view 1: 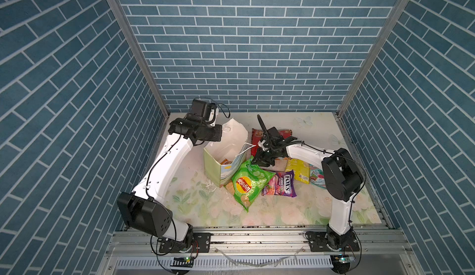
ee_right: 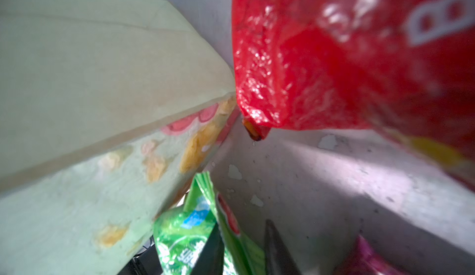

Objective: Take the snacks out of the paper bag
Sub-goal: Place the snack at the center of the table.

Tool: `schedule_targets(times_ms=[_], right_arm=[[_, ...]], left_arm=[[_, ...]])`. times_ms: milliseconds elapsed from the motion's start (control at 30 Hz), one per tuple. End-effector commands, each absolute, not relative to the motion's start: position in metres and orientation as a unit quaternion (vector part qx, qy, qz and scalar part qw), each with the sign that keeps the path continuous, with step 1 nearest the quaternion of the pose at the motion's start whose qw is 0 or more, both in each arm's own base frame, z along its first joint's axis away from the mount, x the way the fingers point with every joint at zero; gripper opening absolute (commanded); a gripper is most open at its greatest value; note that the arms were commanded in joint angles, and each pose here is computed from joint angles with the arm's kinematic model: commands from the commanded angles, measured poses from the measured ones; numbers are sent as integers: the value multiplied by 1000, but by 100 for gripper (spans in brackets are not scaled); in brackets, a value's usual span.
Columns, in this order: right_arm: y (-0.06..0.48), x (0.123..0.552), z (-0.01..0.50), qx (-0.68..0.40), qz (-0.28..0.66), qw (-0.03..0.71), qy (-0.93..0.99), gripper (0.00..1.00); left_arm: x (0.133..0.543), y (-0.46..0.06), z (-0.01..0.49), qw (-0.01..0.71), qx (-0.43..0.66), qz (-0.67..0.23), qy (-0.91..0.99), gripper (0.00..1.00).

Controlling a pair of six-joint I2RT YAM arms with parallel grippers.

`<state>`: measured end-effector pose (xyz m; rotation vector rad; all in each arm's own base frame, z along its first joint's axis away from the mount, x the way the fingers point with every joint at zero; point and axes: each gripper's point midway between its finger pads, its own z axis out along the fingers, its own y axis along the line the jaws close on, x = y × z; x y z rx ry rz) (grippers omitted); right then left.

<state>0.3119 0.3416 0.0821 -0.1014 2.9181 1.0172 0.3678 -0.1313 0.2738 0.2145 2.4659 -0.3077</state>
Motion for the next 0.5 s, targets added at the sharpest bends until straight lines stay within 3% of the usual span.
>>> schedule_targets(times_ms=[0, 467], right_arm=[[323, 328, 119, -47, 311, 85, 945, 30], [246, 334, 230, -44, 244, 225, 942, 30]], left_arm=[[360, -131, 271, 311, 93, -119, 938, 15], [346, -138, 287, 332, 132, -75, 931, 15]])
